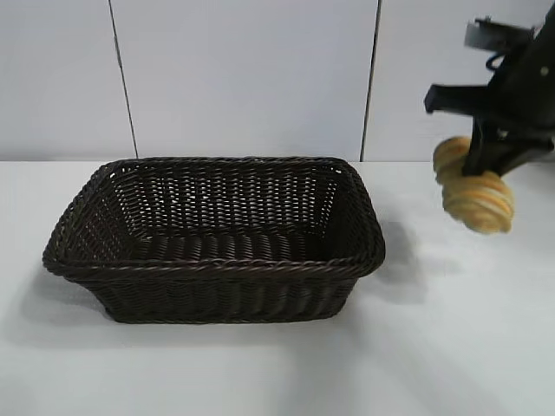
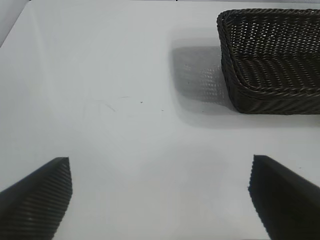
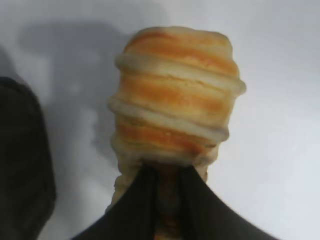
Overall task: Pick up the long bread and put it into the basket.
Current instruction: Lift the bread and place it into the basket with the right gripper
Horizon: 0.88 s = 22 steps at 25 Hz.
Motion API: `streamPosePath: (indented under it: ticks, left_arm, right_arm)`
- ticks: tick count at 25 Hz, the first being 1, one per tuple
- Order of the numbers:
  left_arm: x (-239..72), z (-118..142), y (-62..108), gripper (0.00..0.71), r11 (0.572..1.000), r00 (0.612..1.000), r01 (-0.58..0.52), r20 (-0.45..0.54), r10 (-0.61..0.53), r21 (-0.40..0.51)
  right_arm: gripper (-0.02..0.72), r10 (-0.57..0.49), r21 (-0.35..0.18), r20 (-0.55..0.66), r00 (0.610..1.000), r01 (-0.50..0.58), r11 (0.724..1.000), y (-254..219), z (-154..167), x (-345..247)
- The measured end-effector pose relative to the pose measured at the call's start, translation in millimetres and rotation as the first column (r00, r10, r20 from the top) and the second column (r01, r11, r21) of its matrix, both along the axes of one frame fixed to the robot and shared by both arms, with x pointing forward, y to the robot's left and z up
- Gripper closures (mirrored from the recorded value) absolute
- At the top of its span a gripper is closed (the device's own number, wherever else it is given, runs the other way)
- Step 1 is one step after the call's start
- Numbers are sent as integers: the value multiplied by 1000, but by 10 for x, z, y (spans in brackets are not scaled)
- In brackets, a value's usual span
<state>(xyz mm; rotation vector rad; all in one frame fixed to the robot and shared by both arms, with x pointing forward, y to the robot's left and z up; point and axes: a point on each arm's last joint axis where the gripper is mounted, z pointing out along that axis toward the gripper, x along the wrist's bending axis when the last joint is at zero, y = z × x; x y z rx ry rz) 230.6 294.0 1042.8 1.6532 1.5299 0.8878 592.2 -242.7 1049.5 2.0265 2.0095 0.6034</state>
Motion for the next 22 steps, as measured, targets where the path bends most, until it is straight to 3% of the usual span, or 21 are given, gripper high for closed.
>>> streamPosePath:
  ticks: [6,9,12,15,18,20,22]
  left_arm:
    - [0,0,0,16,1000,1000,0,0,0,0]
    - [0,0,0,16,1000,1000,0,0,0,0]
    - [0,0,0,16,1000,1000,0,0,0,0]
    - [0,0,0,16,1000,1000,0,0,0,0]
    - [0,0,0,16,1000,1000,0,0,0,0]
    - [0,0,0,16,1000,1000,0,0,0,0]
    - [0,0,0,16,1000,1000,0,0,0,0]
  right_arm:
    - [629,210,-36,66,976,-208,978,479,33,-61]
    - [629,333,-66,130,934,-327,943,765,61,-112]
    - [629,476,-133,191,858,-458,879,1010,68,-149]
    - [629,667,-261,209,715,-617,743,1242,8,-177]
    - [629,833,-398,182,523,-735,549,1482,-108,-206]
    - [629,894,-458,154,420,-772,441,1614,-213,-209]
    - [629,929,-497,129,346,-788,362,1725,-355,-189]
